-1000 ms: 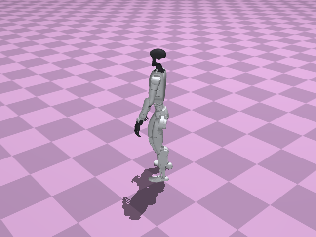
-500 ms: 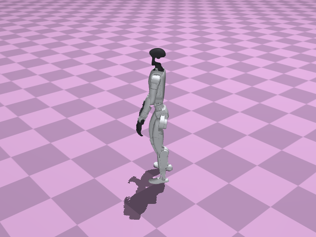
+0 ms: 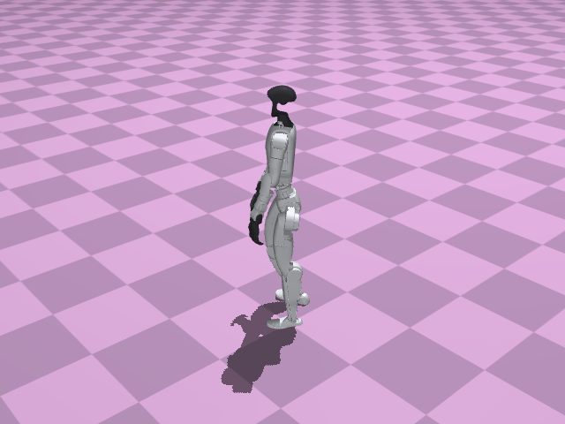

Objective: Sport exercise

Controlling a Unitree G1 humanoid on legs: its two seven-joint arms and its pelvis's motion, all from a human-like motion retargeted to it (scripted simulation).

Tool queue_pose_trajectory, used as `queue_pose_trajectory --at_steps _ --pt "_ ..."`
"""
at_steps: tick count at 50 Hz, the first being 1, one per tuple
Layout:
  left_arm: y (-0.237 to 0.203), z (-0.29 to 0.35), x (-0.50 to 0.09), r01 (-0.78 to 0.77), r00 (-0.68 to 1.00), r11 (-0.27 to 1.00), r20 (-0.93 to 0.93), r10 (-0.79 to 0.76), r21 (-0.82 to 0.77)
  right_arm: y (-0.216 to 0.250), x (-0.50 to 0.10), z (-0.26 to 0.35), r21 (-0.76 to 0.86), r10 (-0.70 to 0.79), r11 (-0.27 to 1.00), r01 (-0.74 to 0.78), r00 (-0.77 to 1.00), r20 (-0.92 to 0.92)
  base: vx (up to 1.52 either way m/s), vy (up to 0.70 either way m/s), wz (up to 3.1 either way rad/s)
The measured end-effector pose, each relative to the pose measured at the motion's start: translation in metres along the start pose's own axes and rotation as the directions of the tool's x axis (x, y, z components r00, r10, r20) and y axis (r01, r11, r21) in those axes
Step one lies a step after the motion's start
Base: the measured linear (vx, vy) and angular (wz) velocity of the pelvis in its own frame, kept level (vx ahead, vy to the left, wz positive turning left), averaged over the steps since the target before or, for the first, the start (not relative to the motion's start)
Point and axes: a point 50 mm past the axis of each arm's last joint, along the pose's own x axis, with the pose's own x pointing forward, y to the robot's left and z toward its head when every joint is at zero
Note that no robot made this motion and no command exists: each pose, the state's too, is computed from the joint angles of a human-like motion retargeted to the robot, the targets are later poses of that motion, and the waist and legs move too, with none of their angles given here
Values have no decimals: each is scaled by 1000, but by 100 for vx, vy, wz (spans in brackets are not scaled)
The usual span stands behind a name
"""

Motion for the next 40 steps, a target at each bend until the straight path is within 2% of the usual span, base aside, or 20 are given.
queue_pose_trajectory --at_steps 5,10,16,21,28,40 --pt "13 22 -3 -25 995 1000 92 25 -1 -2 0 10 8 -10 1000 9 998 56 0 -1 11" --pt "20 68 -10 -20 957 999 290 11 28 -4 -3 49 -3 -7 1000 8 975 224 0 0 18" --pt "18 129 -37 23 824 993 561 -82 112 -4 -18 106 -79 62 996 -29 888 455 -1 2 21" --pt "11 161 -67 47 684 983 712 -160 176 -3 -37 145 -161 124 986 -33 794 596 -2 4 26" --pt "5 178 -101 65 530 980 825 -195 189 -4 -61 176 -219 147 976 17 691 707 -4 4 27" --pt "1 184 -132 158 358 983 923 -141 89 -5 -86 198 -237 145 968 83 584 799 -5 -1 29"
